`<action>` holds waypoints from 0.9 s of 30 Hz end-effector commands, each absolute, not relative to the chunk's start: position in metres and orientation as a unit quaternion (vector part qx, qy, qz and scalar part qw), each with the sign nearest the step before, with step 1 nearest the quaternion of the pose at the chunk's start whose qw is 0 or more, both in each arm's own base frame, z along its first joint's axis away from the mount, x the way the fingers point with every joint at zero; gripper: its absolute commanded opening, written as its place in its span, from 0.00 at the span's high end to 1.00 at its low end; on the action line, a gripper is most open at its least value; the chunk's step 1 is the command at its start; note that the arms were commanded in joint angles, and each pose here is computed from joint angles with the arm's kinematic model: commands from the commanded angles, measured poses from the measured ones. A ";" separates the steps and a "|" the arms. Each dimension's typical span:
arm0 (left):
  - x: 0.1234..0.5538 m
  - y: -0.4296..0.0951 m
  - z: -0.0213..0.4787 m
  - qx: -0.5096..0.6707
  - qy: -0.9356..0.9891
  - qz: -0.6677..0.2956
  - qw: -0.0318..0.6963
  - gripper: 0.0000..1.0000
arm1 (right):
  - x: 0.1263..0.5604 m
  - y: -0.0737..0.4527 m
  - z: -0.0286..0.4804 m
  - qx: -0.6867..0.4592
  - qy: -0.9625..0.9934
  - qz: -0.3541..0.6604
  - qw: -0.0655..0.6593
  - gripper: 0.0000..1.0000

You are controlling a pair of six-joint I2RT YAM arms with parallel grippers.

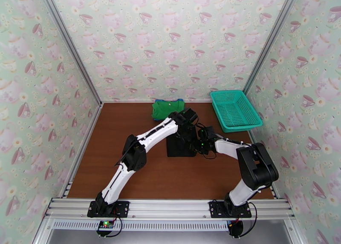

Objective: Fold and stack the mixed laundry pile

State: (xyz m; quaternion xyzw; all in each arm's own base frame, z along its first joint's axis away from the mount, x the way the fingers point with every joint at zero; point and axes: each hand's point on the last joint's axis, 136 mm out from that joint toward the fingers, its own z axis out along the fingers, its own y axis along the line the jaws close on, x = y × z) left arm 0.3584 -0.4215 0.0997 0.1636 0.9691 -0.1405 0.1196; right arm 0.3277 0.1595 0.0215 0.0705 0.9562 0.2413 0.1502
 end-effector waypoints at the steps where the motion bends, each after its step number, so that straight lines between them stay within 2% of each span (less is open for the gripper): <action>1: 0.357 -0.432 0.080 0.164 0.969 -0.158 0.100 0.36 | 0.295 0.154 0.007 0.075 0.968 0.216 0.100 0.68; 4: 0.361 -0.436 0.087 0.171 0.964 -0.173 0.110 0.24 | 0.292 0.145 0.020 0.075 0.971 0.197 0.115 0.66; 10: 0.371 -0.458 0.146 0.197 0.933 -0.249 0.169 0.20 | 0.268 0.107 0.069 0.069 0.977 0.124 0.160 0.62; 13: 0.381 -0.448 0.177 0.199 0.923 -0.258 0.204 0.20 | 0.249 0.099 0.094 0.070 0.973 0.127 0.180 0.60; 16: 0.398 -0.421 0.188 0.182 0.926 -0.246 0.222 0.24 | 0.230 0.110 0.111 0.079 0.962 0.182 0.190 0.60; 20: 0.429 -0.382 0.171 0.167 0.936 -0.221 0.215 0.37 | 0.215 0.143 0.116 0.080 0.945 0.256 0.188 0.60; 27: 0.476 -0.374 0.119 0.204 0.929 -0.248 0.186 0.45 | 0.212 0.206 0.074 0.074 0.945 0.281 0.150 0.70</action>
